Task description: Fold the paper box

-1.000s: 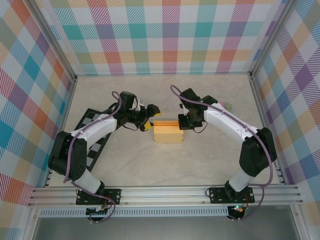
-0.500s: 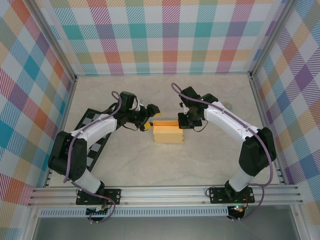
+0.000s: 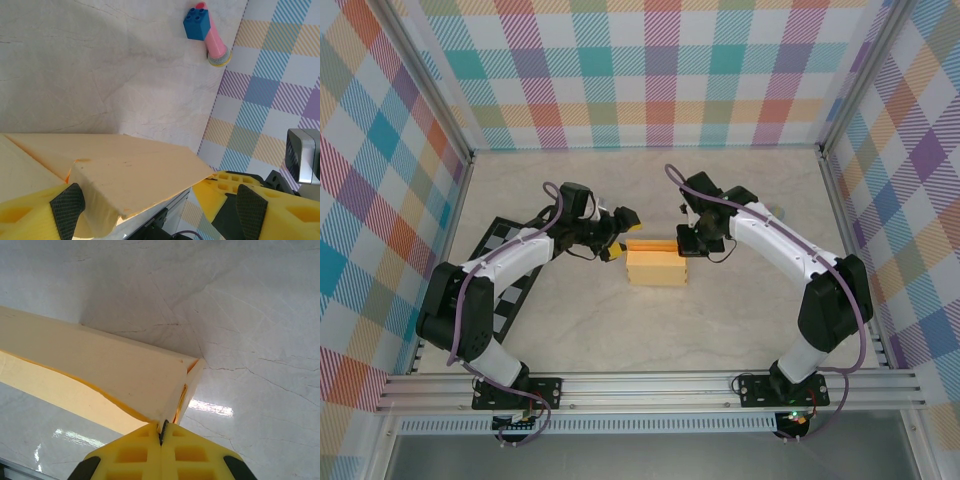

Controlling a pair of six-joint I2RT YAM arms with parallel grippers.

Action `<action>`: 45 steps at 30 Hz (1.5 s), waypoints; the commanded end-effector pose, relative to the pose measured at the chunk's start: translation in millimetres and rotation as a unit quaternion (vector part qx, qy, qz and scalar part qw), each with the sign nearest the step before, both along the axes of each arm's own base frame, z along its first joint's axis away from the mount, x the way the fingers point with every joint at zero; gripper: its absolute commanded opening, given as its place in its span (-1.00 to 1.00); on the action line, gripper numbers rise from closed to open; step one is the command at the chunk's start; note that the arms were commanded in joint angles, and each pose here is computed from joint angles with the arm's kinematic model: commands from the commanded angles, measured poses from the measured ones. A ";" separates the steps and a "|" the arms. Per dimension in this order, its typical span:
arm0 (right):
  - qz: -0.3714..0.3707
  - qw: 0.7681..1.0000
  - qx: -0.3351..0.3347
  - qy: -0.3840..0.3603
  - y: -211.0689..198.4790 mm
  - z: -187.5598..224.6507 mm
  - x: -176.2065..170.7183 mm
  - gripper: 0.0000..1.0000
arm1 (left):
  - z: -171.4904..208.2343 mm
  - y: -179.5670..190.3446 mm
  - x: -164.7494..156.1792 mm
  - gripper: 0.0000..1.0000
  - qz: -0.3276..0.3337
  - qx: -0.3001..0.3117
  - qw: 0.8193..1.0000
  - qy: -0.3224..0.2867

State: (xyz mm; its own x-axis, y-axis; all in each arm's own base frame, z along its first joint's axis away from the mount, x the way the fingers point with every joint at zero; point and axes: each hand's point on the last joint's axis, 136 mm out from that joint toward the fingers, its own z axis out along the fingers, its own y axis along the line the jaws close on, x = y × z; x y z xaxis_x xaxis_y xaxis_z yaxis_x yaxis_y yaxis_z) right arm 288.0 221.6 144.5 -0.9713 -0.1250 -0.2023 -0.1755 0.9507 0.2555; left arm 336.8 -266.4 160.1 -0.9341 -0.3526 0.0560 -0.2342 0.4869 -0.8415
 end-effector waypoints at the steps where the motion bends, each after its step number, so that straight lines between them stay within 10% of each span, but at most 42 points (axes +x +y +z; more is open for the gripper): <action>1: 0.001 0.999 0.046 0.003 17.5 7.1 4.5 -1.00 | 11.7 -15.4 -10.7 0.67 -0.025 -0.026 0.999 -0.001; 21: -0.010 0.999 0.035 0.003 11.9 -4.4 9.1 -1.00 | -1.4 -10.9 -22.7 0.67 -0.030 -0.012 0.999 0.018; 37: 0.010 1.000 0.026 -0.014 7.2 -13.7 13.2 -1.00 | 28.6 34.8 -26.2 0.70 -0.082 0.116 0.977 -0.159; 41: 0.036 0.999 0.028 -0.022 8.7 -15.2 13.0 -1.00 | 37.1 37.6 -24.2 0.81 -0.134 0.147 0.930 -0.309; 45: 0.083 0.996 0.023 -0.038 6.9 -18.0 14.0 -1.00 | 49.3 47.0 -27.1 0.97 -0.123 0.175 0.809 -0.548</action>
